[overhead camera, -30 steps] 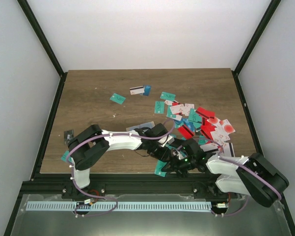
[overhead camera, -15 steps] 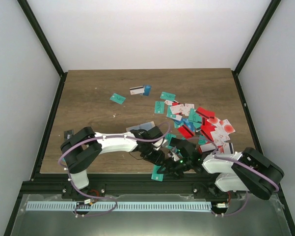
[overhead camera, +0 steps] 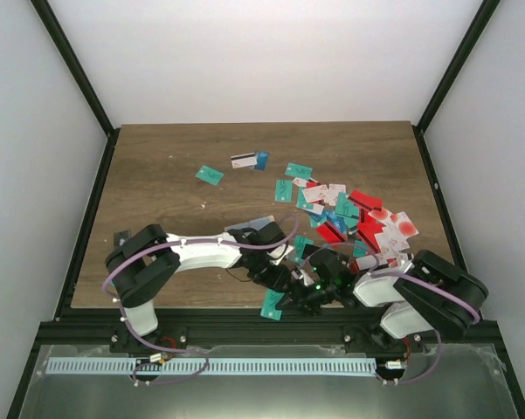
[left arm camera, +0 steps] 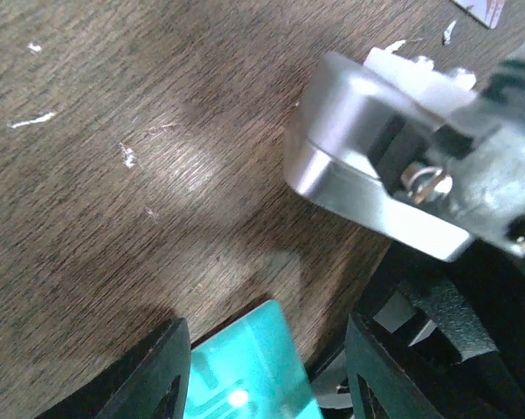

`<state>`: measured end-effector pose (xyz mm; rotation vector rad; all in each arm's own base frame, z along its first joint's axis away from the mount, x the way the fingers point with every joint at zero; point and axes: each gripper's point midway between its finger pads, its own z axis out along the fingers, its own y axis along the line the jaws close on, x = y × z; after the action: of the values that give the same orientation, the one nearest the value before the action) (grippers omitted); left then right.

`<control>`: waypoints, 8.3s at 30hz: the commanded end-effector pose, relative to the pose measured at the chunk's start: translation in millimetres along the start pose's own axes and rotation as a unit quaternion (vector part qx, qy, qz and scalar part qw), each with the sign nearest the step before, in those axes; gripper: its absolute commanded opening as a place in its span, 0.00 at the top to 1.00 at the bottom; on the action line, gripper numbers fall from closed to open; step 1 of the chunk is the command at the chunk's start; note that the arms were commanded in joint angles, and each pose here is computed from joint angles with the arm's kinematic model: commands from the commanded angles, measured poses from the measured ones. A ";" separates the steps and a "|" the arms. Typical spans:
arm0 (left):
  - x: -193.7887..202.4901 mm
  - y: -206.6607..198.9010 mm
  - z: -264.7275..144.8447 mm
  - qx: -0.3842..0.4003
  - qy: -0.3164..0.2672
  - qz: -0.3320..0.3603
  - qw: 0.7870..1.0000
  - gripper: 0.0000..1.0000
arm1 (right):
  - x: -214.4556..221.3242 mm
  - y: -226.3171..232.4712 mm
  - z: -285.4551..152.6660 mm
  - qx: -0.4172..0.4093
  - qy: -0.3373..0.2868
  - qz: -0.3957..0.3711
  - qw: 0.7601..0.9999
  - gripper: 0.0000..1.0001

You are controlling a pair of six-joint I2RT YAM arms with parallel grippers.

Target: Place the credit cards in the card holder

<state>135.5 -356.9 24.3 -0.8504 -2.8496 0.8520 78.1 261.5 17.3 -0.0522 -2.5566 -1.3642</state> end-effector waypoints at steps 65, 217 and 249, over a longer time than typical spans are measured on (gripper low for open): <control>89.7 32.6 -18.1 0.047 0.067 -0.071 0.994 0.53 | 0.5 -56.3 13.6 0.140 -0.076 0.058 0.986 0.99; -54.5 132.0 -127.1 0.115 -0.111 -0.228 0.961 0.96 | -250.7 62.2 -58.9 0.106 -0.155 -0.096 0.978 0.74; -68.3 136.0 -110.7 0.152 -0.119 -0.208 0.959 0.96 | -243.4 32.3 -40.5 0.112 -0.121 -0.066 0.984 0.77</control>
<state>272.2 -238.1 46.0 -0.0490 -2.8002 1.2798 327.9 272.3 26.6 0.0280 -2.9540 -1.2282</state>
